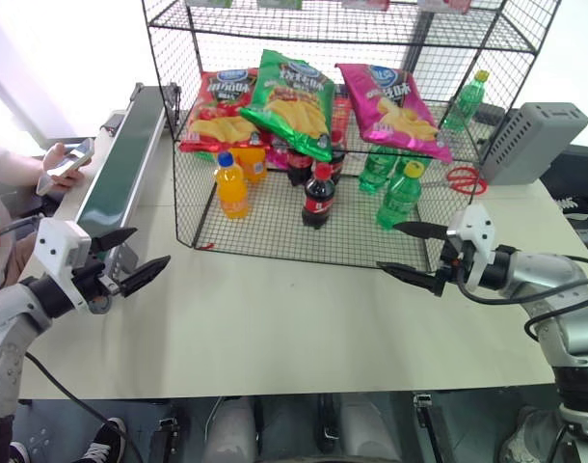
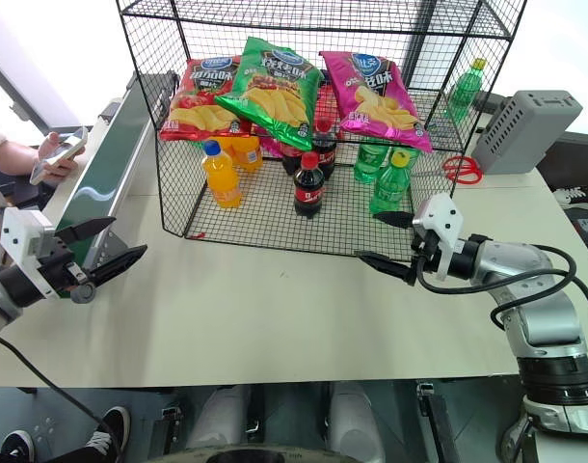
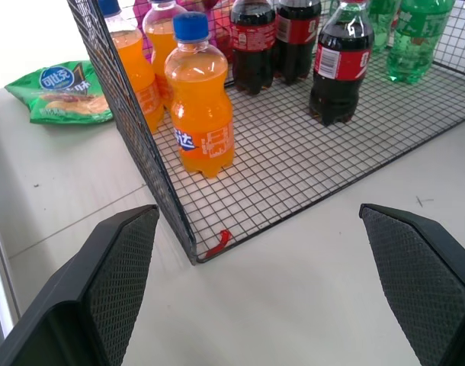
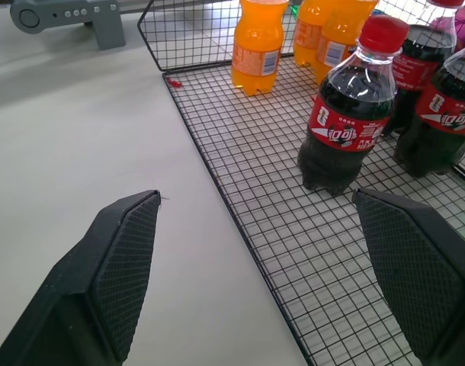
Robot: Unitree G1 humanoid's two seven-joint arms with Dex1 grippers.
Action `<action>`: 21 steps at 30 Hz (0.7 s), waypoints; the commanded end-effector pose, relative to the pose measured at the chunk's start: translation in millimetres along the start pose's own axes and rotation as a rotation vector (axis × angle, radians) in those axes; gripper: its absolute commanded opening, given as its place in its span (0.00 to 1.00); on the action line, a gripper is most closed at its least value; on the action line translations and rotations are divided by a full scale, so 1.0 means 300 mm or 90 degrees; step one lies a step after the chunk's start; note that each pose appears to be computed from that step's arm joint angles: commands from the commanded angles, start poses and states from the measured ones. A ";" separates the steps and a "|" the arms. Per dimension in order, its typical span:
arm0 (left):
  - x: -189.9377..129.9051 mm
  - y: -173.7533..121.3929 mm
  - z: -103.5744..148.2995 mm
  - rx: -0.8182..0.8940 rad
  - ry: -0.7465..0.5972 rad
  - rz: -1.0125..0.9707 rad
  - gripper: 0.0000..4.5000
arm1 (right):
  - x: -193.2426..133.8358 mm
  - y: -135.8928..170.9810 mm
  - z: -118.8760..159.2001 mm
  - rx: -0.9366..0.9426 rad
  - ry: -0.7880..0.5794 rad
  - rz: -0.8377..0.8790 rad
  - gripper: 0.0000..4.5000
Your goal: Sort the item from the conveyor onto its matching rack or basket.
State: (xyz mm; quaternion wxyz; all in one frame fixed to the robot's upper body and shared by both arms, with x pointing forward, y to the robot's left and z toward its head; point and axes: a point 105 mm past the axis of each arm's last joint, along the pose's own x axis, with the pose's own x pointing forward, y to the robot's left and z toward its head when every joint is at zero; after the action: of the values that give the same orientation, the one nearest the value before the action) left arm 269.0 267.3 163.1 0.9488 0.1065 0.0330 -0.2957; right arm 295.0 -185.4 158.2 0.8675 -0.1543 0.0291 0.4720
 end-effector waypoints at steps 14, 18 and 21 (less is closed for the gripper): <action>0.013 -0.013 0.024 0.016 -0.032 0.000 1.00 | 0.025 -0.008 0.039 -0.056 -0.037 0.011 0.93; 0.017 -0.021 0.014 0.018 -0.026 -0.007 1.00 | 0.022 -0.006 0.028 -0.060 -0.026 0.014 0.93; 0.023 -0.020 0.010 0.017 -0.024 -0.006 1.00 | 0.021 -0.011 0.033 -0.068 -0.031 0.011 0.93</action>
State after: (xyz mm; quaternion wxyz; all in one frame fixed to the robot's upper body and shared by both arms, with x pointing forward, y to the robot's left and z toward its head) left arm 271.8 260.4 155.8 0.9486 0.0964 0.0280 -0.3001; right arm 300.4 -178.7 156.6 0.8564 -0.1756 0.0065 0.4855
